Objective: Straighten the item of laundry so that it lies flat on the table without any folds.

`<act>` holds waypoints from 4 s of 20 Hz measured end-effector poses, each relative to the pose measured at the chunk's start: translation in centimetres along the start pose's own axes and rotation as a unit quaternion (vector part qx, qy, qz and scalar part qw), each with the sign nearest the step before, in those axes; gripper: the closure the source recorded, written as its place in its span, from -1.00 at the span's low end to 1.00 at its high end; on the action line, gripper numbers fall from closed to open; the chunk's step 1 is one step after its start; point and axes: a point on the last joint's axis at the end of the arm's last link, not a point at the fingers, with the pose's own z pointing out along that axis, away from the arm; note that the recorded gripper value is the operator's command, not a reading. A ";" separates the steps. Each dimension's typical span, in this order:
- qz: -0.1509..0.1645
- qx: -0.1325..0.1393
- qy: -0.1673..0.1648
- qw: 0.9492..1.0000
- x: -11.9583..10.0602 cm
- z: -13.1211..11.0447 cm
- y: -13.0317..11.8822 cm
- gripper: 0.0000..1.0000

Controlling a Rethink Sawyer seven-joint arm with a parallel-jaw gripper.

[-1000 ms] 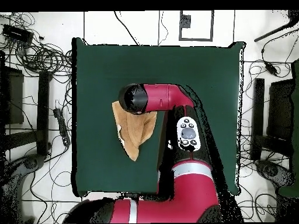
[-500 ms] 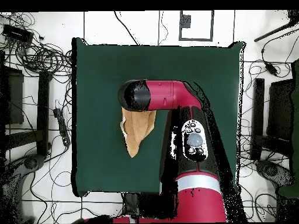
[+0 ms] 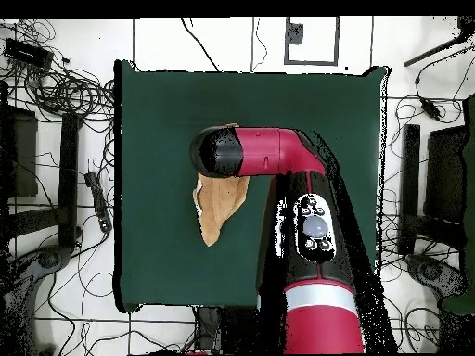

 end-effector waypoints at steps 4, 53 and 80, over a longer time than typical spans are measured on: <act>-0.002 0.000 -0.007 1.000 0.0 0.3 0.1 1.00; -0.006 -0.003 -0.015 1.000 1.1 1.1 0.5 -1.00; -0.010 -0.005 -0.029 1.000 -1.2 0.1 1.9 -1.00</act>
